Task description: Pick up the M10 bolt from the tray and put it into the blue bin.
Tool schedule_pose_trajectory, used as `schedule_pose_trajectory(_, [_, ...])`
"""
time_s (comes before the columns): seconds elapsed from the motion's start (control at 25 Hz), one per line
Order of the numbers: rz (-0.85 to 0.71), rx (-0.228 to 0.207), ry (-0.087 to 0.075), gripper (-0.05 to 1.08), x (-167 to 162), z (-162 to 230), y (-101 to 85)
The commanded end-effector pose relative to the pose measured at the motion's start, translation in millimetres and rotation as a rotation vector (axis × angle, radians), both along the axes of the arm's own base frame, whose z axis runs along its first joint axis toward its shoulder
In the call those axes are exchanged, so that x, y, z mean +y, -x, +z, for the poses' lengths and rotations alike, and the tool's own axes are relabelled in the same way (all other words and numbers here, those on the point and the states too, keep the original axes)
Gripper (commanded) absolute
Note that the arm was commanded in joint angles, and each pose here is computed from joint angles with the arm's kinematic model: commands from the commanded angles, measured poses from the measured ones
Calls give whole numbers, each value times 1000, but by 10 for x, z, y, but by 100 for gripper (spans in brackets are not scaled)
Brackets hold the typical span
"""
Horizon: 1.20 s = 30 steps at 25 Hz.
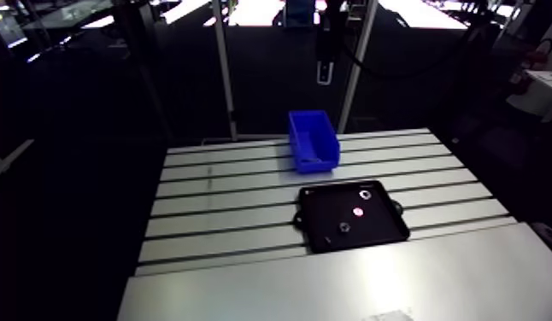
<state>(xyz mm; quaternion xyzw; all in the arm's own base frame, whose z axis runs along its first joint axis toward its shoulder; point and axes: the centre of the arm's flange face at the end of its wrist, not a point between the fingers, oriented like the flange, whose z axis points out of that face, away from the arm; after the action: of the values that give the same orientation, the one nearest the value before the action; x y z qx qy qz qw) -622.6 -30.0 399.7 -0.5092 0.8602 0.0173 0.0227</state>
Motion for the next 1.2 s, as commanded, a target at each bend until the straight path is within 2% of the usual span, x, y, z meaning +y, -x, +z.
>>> schedule_pose_trajectory(0.04, [-771, -59, 37, 1, -60, 764, -885])
schedule_pose_trajectory(0.12, [-857, -64, 34, 1, 11, 869, -1002])
schedule_pose_trajectory(0.28, [-982, -12, 28, 1, 82, 1127, -1121])
schedule_pose_trajectory(0.4, [-1039, -3, 15, 1, 132, 1222, -1226])
schedule_pose_trajectory(0.56, [-1080, 41, 27, 1, 215, 1441, -1316])
schedule_pose_trajectory(0.72, [-1104, 41, 19, 1, 241, 1533, -1328])
schedule_pose_trajectory(1.04, [-1104, 39, 13, 1, 257, 1502, -1284])
schedule_pose_trajectory(1.2, [-1104, 54, 20, 1, 262, 1553, -1261])
